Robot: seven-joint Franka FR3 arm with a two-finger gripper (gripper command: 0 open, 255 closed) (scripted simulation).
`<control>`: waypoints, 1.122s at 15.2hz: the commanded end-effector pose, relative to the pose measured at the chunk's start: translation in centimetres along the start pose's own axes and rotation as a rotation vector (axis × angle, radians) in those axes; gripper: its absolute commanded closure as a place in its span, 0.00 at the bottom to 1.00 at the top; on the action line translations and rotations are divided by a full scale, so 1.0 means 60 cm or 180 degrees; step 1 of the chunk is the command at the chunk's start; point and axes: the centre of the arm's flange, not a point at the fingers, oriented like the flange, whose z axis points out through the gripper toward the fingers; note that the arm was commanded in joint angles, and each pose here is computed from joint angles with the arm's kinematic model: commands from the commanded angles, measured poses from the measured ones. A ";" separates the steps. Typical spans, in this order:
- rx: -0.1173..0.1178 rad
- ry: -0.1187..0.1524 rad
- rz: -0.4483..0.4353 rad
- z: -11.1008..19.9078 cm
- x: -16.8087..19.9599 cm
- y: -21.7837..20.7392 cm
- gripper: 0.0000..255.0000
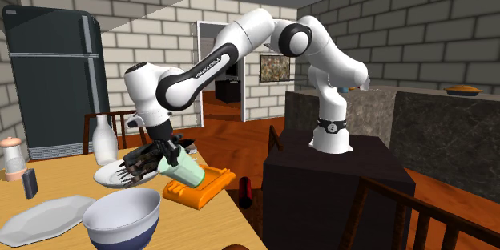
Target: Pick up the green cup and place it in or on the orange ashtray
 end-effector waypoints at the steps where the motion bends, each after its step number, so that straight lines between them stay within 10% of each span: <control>1: -0.0001 0.0001 0.0000 -0.018 -0.006 0.000 1.00; 17: -0.0001 0.0001 0.0000 -0.118 -0.122 -0.016 1.00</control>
